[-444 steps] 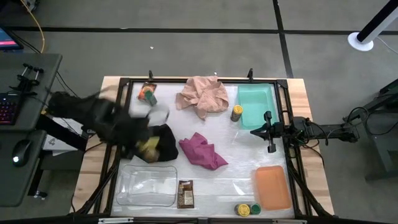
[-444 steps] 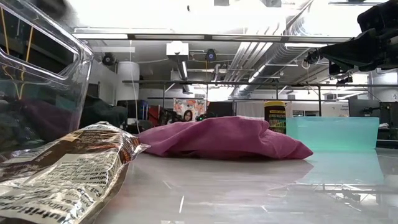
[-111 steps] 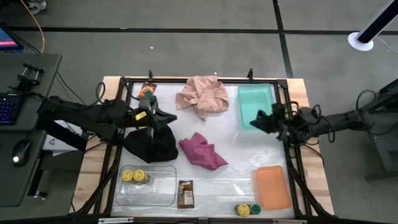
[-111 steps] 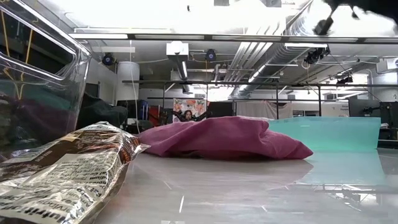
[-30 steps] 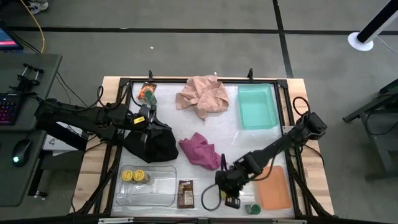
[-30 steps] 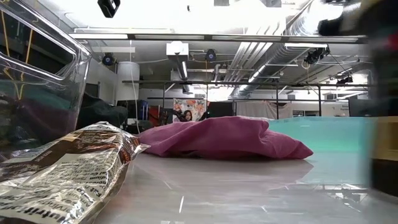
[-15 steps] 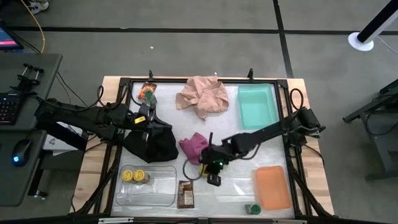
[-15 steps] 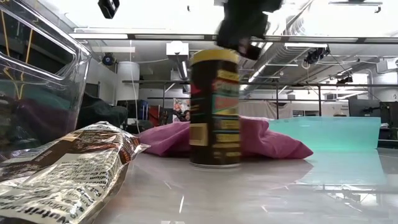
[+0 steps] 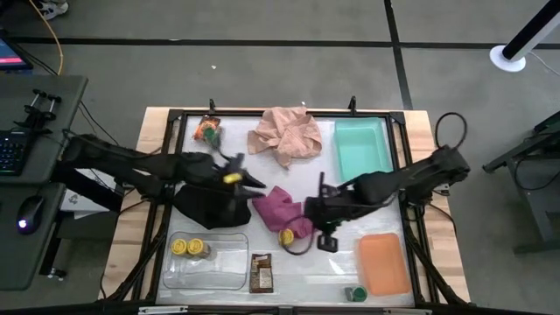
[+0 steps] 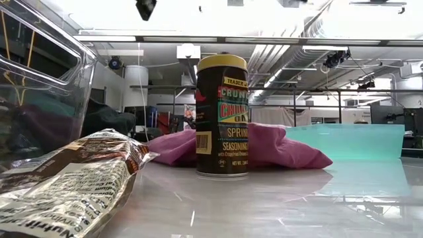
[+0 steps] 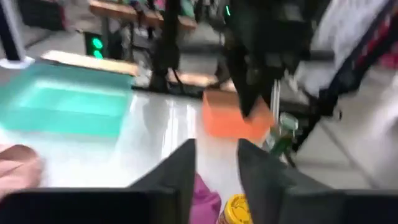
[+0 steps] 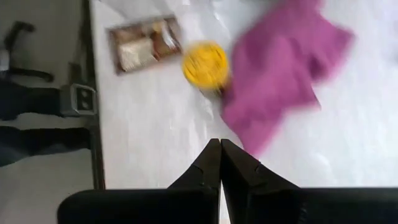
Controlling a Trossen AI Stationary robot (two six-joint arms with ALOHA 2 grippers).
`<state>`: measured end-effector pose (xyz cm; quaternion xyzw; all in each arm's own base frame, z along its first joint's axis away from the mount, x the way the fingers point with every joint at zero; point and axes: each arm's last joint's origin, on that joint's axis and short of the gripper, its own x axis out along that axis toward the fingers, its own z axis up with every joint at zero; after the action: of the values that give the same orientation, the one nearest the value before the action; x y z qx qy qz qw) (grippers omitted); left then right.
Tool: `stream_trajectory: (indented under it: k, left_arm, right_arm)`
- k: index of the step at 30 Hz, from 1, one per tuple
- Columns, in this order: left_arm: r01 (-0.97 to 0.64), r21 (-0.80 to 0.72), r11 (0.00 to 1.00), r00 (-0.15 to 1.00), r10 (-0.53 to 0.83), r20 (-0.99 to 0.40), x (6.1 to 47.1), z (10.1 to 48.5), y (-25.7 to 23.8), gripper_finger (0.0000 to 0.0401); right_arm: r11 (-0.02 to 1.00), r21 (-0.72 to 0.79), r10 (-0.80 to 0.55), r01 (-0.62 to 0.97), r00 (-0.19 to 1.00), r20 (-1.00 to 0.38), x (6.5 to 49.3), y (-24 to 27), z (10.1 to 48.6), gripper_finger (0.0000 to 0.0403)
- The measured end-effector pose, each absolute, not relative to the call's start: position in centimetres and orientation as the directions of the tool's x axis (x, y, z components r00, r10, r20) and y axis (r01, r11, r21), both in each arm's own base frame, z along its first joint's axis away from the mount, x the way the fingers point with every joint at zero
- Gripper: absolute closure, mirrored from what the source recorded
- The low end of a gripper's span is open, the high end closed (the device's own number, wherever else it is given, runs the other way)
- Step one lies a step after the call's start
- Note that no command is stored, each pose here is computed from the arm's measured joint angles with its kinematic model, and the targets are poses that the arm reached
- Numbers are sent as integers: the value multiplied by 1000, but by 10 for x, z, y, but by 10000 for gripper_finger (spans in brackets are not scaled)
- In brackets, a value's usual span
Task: Sort spices by type
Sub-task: Put the yellow seasoning bottle into the transparent bin
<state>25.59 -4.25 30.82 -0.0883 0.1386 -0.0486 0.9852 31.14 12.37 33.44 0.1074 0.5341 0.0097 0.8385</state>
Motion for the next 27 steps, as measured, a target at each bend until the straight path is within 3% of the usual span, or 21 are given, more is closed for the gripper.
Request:
stream_trajectory:
  k: [6,12,21,27]
  left_arm:
    - [171,-109,979,837,-202,-508,307,294,-67,162]
    - [222,-93,970,768,-233,-596,348,268,-96,79]
    - [274,-102,956,705,-272,-655,379,243,-125,57]
    - [180,-69,981,663,-173,-729,385,217,-125,56]
  right_arm:
    - [955,137,19,264,405,-914,260,134,356,403]
    - [918,75,-121,389,455,-882,230,144,367,403]
    - [908,44,-169,416,460,-871,225,152,364,403]
    - [907,16,-202,421,467,-861,225,150,364,403]
